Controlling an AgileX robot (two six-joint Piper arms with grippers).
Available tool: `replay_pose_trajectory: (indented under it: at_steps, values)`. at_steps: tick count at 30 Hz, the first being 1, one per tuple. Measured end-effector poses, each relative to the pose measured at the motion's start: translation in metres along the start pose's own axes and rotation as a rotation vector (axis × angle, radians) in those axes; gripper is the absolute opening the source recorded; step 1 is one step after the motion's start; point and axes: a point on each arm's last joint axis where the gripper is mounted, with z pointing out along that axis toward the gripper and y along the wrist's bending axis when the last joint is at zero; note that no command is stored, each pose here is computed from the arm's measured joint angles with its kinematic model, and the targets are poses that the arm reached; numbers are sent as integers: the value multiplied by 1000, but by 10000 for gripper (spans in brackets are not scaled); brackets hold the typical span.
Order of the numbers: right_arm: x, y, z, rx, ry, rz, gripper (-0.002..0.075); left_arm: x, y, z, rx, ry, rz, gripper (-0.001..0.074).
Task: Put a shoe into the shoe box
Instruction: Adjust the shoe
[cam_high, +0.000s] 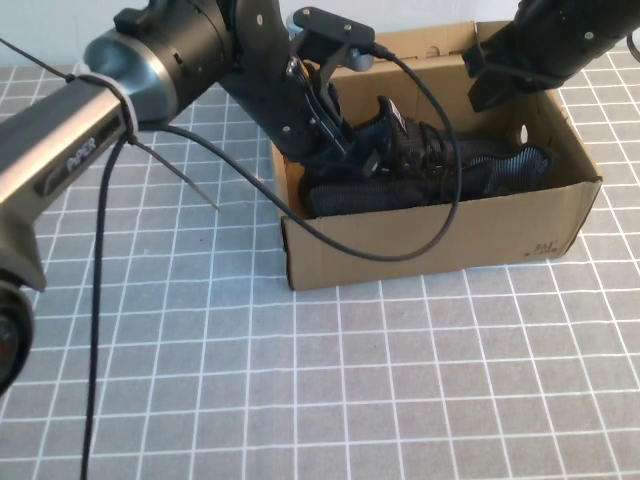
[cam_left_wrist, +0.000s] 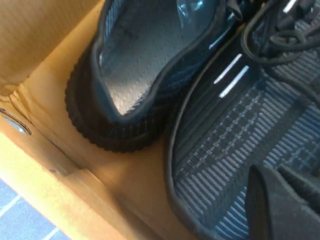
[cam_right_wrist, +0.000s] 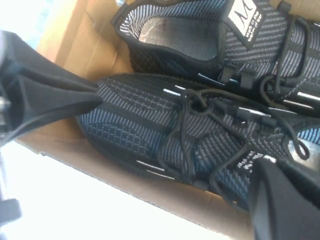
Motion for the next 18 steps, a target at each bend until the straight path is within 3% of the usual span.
replay_pose_trajectory:
  at_steps: [9,14,18]
  values:
    - [1,1,-2,-2,8,-1,-16,17,8,60,-9,125,13,-1]
    - [1,10,-25,0,-38,-21,-16,3,5,16,-39,30,29,-1]
    - [4,22,-56,-3,-80,-45,-16,-10,-2,-53,-80,-116,46,-1]
